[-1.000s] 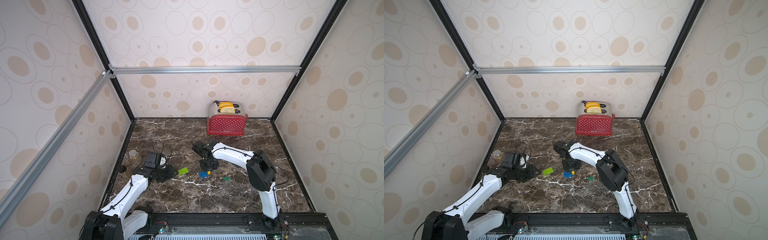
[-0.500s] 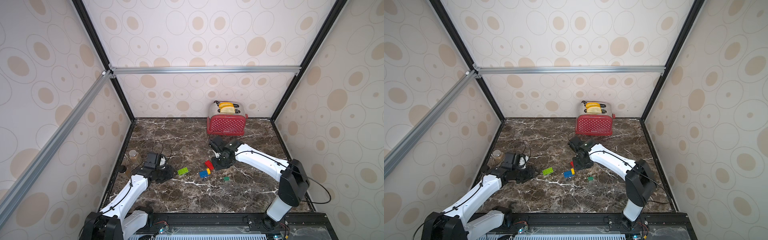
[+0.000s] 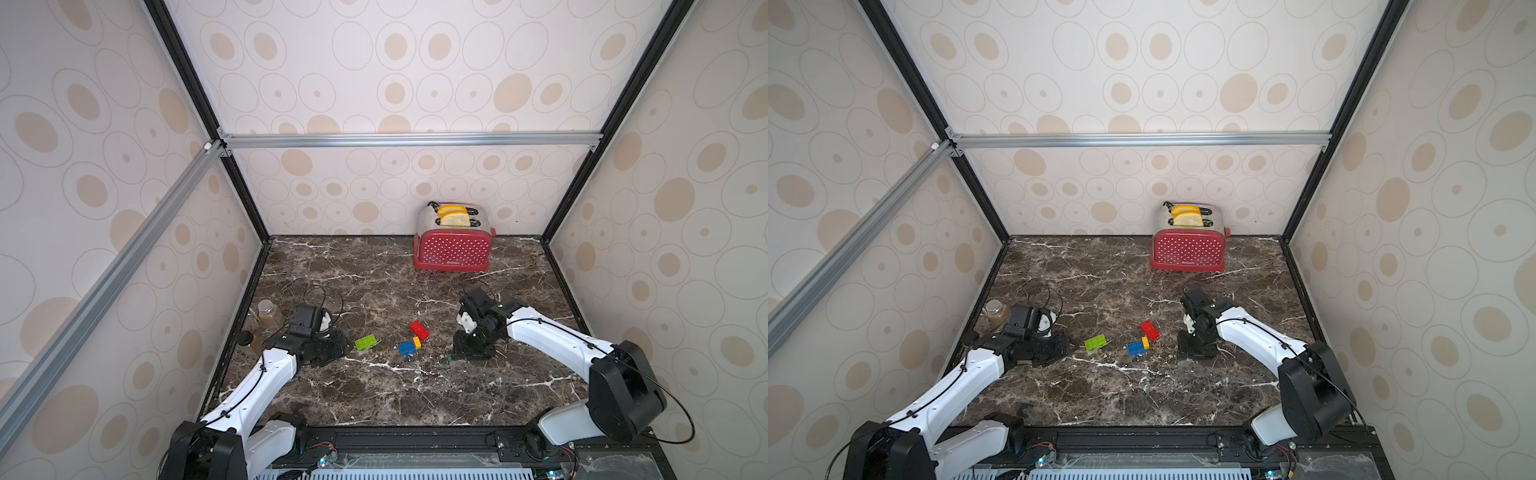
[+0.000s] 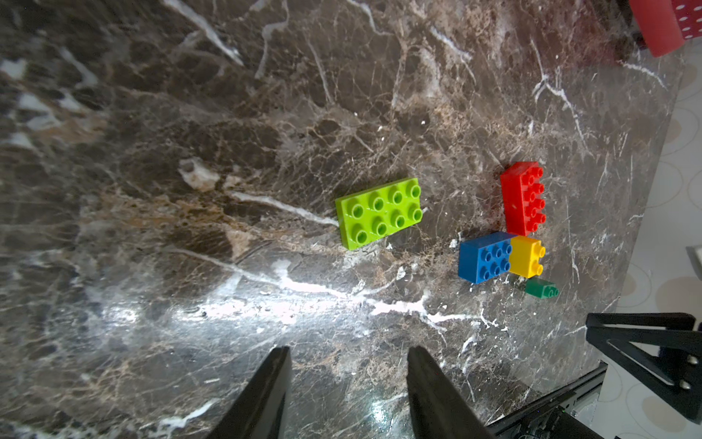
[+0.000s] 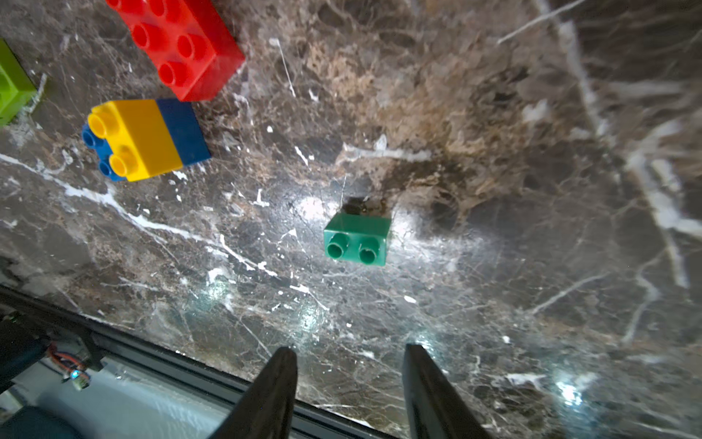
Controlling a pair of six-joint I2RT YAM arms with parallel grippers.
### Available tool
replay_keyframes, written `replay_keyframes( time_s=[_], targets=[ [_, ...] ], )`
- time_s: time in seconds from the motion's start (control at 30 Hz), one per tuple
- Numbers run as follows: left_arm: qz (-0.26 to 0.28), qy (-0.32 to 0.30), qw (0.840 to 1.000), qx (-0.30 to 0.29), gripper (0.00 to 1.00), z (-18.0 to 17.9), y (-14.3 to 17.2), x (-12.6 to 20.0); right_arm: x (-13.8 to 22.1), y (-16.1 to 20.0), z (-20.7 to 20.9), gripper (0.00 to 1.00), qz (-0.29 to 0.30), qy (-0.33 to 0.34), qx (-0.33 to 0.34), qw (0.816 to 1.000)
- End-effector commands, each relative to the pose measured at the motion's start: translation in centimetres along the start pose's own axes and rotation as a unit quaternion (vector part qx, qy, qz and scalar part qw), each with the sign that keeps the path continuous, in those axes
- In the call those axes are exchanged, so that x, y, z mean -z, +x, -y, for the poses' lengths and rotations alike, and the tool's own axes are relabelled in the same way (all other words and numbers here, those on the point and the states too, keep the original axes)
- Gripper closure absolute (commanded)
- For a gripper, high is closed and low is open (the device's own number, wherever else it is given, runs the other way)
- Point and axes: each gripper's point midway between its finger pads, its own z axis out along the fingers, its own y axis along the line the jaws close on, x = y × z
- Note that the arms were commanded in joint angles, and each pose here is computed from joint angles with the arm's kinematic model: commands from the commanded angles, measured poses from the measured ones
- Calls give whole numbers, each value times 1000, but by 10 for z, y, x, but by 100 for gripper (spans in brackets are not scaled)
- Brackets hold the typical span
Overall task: Assemble the number 5 with lego
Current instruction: Assemble the lego brick with the lego brick, then pick up the lego brick from the center of the board.
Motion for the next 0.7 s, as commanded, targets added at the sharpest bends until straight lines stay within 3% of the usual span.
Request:
replay_keyframes(
  time_s=[0.0, 0.17, 0.67],
  targets=[
    [0, -7, 1000, 3, 48, -1, -1, -2, -3, 8, -16, 48, -18, -59, 2, 998],
    [-2, -8, 1000, 2, 48, -2, 0, -4, -19, 12, -13, 48, -41, -67, -22, 997],
    [0, -10, 1000, -4, 48, -2, 0, 0, -39, -32, 0, 49, -13, -39, -81, 996]
  ],
)
